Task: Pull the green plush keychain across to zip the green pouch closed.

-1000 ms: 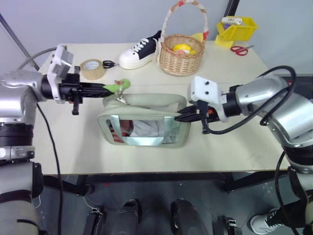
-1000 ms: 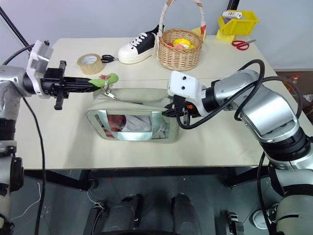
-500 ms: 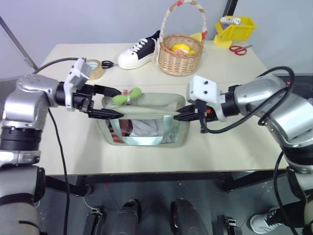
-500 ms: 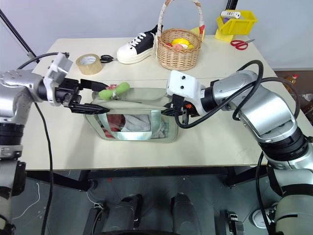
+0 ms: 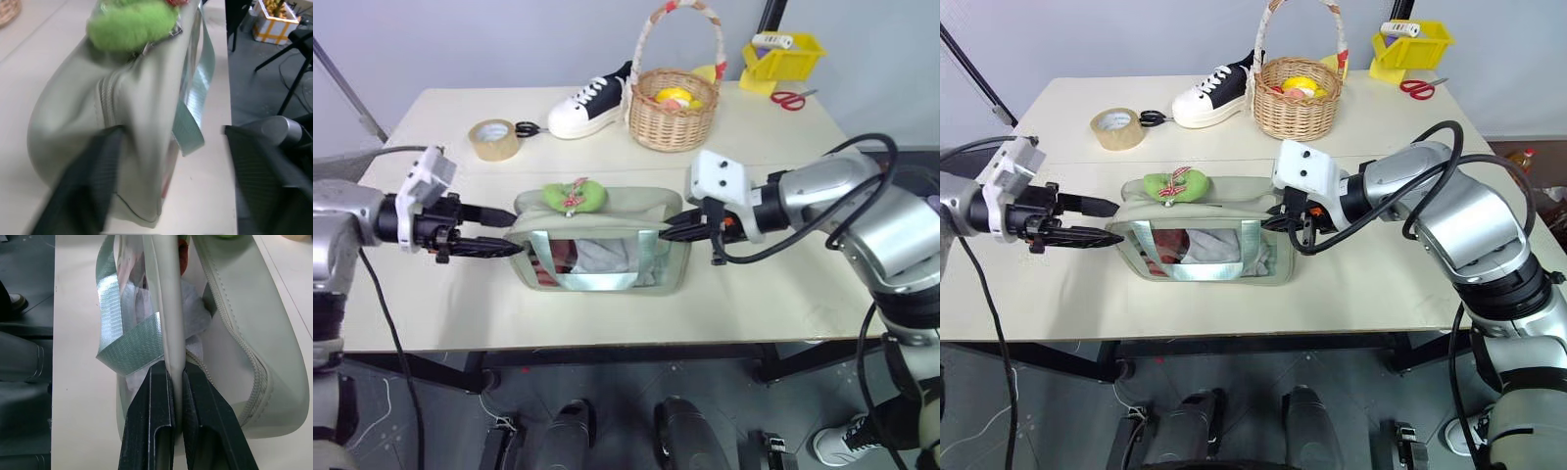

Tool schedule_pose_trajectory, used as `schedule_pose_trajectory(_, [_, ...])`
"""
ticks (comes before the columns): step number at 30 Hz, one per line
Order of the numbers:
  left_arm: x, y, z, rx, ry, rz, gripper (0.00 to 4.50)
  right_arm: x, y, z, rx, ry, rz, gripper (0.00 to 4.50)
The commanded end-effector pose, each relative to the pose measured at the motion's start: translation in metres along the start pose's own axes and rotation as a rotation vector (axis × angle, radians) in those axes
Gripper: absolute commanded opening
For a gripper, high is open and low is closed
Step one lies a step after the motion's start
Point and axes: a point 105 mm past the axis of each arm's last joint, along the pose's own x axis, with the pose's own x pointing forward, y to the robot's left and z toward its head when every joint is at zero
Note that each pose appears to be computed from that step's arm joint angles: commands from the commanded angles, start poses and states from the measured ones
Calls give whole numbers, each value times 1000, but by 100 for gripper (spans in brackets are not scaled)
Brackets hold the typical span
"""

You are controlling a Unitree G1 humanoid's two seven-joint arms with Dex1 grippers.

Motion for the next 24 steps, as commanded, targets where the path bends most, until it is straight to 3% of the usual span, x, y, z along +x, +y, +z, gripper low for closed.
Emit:
schedule_pose_trajectory(1, [0,-2,6,40,-13,4,79,-6,-3,11,-34,-24,-24,0])
schedule_pose_trajectory(3, [1,0,5,44,-6,19,4,-7,-4,11,-32,-23,-24,0])
schedule_pose_trajectory(10, [4,7,1,74,21,56,4,-12,-2,15,-20,-37,-18,0])
schedule_pose_trajectory(11, [4,8,1,77,22,55,0,-17,-1,25,-21,-89,1,61])
schedule_pose_trajectory(14, [6,8,2,96,19,48,0,-26,-3,56,6,-229,16,153])
schedule_pose_trajectory(17, [9,8,3,108,15,43,0,-22,-7,76,14,-286,27,295])
schedule_pose_trajectory(24, [12,7,4,115,13,37,0,27,-19,98,-21,-264,-8,295])
